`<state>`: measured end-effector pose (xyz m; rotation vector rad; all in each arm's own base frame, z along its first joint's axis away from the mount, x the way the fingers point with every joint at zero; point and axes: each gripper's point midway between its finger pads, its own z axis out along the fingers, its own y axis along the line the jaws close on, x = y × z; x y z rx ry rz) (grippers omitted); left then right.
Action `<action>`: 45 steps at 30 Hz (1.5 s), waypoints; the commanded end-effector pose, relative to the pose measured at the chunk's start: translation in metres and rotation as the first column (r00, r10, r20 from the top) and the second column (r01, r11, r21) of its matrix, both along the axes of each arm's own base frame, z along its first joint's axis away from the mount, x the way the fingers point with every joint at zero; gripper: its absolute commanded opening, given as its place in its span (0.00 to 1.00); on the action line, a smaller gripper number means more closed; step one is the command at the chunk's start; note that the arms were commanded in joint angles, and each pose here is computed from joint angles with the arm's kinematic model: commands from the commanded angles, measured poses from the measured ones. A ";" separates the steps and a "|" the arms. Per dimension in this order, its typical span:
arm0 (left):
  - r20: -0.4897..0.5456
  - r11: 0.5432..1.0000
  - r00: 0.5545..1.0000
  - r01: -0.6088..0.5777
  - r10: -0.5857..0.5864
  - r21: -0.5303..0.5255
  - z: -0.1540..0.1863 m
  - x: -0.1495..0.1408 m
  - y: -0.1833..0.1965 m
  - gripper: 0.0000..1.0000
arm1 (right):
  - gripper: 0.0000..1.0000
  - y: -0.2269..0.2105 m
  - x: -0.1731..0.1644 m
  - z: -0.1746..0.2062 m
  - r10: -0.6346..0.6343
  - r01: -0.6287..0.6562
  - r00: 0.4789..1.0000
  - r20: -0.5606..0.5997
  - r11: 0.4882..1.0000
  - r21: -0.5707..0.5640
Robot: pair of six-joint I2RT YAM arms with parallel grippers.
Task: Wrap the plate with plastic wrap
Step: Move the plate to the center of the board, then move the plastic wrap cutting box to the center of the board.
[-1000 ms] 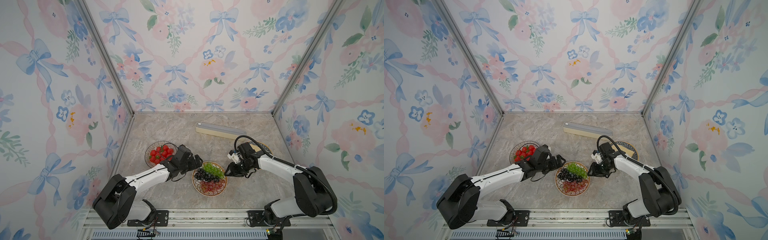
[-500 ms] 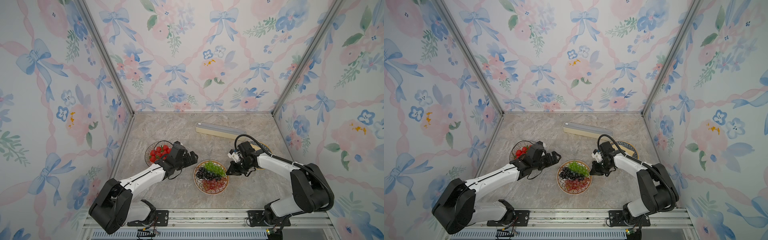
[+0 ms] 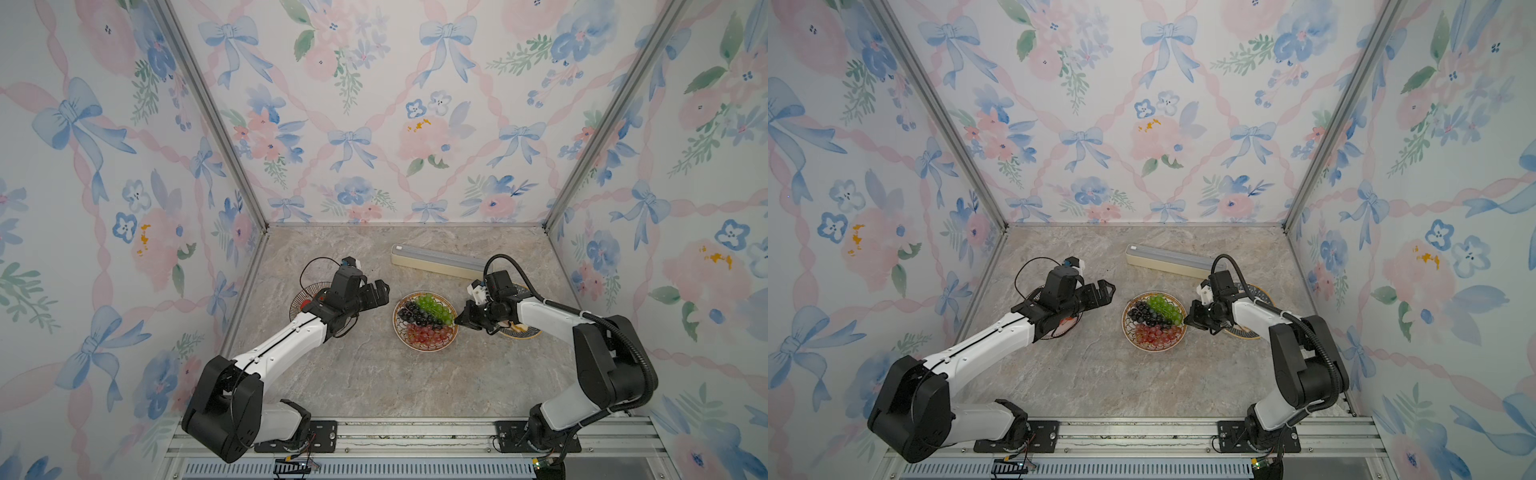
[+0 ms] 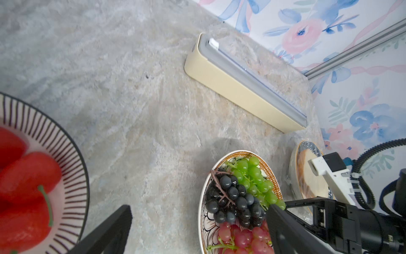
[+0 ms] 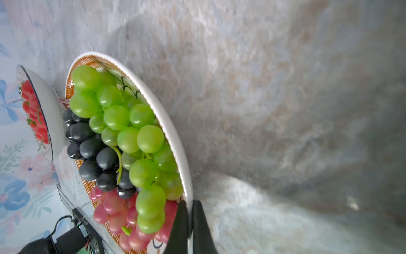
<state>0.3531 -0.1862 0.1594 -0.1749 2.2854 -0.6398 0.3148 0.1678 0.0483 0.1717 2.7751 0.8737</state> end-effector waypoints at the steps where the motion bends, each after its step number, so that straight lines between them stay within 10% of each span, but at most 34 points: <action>1: 0.073 0.994 0.996 0.035 -0.043 0.107 0.012 0.022 0.006 0.98 | 0.06 0.015 0.039 0.020 -0.047 0.041 0.993 0.106 0.997 0.058; 11: 0.147 0.986 0.985 0.070 -0.093 0.152 0.030 0.116 0.002 0.98 | 0.53 -0.043 0.051 0.074 -0.066 0.087 0.960 0.271 0.994 -0.065; 19: 0.167 0.985 0.971 0.174 -0.169 -0.014 0.010 0.193 -0.027 0.98 | 0.91 -0.122 0.115 0.107 -0.219 0.270 0.906 0.362 0.958 -0.095; 31: 0.101 0.952 0.957 0.283 -0.272 -0.118 -0.056 0.237 -0.081 0.98 | 0.94 -0.133 0.189 0.060 -0.273 0.323 0.919 0.284 0.934 -0.149; 45: 0.116 0.916 0.925 0.375 -0.361 -0.145 -0.041 0.213 -0.112 0.98 | 0.91 -0.066 0.196 0.041 -0.169 0.192 0.962 0.215 0.977 -0.088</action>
